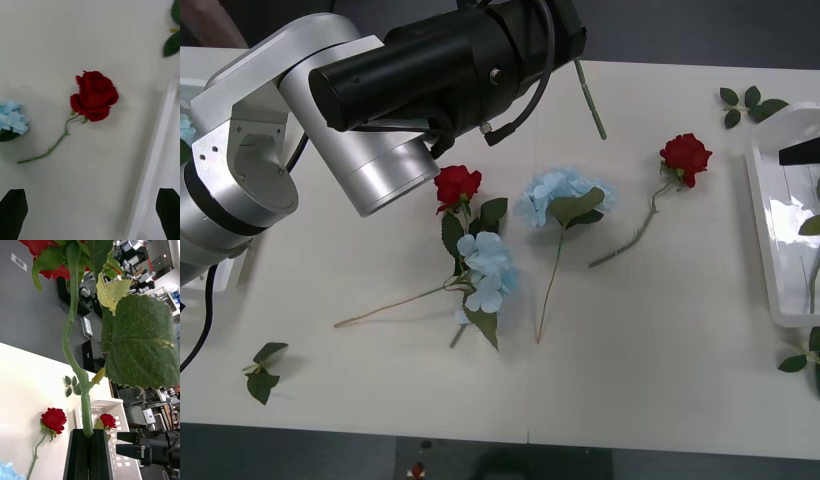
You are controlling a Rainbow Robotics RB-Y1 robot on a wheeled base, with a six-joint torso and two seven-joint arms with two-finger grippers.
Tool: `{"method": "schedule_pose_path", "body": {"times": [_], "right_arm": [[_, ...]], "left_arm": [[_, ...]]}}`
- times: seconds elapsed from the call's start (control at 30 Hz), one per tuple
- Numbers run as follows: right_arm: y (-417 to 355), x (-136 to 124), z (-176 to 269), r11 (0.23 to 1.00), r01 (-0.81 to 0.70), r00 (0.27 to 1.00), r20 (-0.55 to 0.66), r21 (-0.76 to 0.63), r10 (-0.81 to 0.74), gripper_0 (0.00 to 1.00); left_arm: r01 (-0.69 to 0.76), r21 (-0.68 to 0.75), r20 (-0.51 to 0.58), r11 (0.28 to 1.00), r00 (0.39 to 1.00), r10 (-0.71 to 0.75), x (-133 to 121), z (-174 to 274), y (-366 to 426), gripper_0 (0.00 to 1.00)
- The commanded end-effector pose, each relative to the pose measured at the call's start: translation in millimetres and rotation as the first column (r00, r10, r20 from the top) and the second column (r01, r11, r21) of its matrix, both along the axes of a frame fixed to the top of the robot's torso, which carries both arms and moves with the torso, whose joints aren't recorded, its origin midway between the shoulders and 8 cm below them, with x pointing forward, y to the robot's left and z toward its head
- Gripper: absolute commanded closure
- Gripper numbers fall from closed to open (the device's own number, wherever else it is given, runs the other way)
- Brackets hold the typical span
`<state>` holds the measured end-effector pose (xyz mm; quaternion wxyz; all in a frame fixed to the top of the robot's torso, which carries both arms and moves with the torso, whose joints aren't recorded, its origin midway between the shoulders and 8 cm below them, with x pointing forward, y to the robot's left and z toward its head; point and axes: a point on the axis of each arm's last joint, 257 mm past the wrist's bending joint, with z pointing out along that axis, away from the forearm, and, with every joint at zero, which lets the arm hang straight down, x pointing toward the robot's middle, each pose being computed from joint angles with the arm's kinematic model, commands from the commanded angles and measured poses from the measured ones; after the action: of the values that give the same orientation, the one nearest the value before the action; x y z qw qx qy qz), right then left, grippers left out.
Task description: Put the red flowers into the right box and the blue flowers into the left box
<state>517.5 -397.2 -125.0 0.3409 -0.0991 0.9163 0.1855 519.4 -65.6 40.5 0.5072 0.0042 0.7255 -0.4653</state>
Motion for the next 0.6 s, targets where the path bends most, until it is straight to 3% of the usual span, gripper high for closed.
{"method": "schedule_pose_path", "body": {"times": [0.03, 0.33, 0.6], "right_arm": [[28.4, -6.6, 51.3, 0.991, -0.131, 0.99, 0.048, 0.027, 0.129, 0.0], [111.8, -42.3, 98.6, 0.893, -0.291, 0.953, 0.023, 0.344, 0.301, 0.0], [171.8, -61.5, 143.1, 0.74, -0.363, 0.91, 0.046, 0.567, 0.411, 0.0]], "left_arm": [[0.018, -0.023, 0.049, 1.0, 0.999, -0.017, -8.5, 30.8, -3.0, 1.0], [0.018, -0.023, 0.049, 1.0, 0.999, -0.017, -8.5, 30.8, -3.0, 1.0], [0.018, -0.023, 0.049, 1.0, 0.999, -0.017, -8.5, 30.8, -3.0, 1.0]]}}
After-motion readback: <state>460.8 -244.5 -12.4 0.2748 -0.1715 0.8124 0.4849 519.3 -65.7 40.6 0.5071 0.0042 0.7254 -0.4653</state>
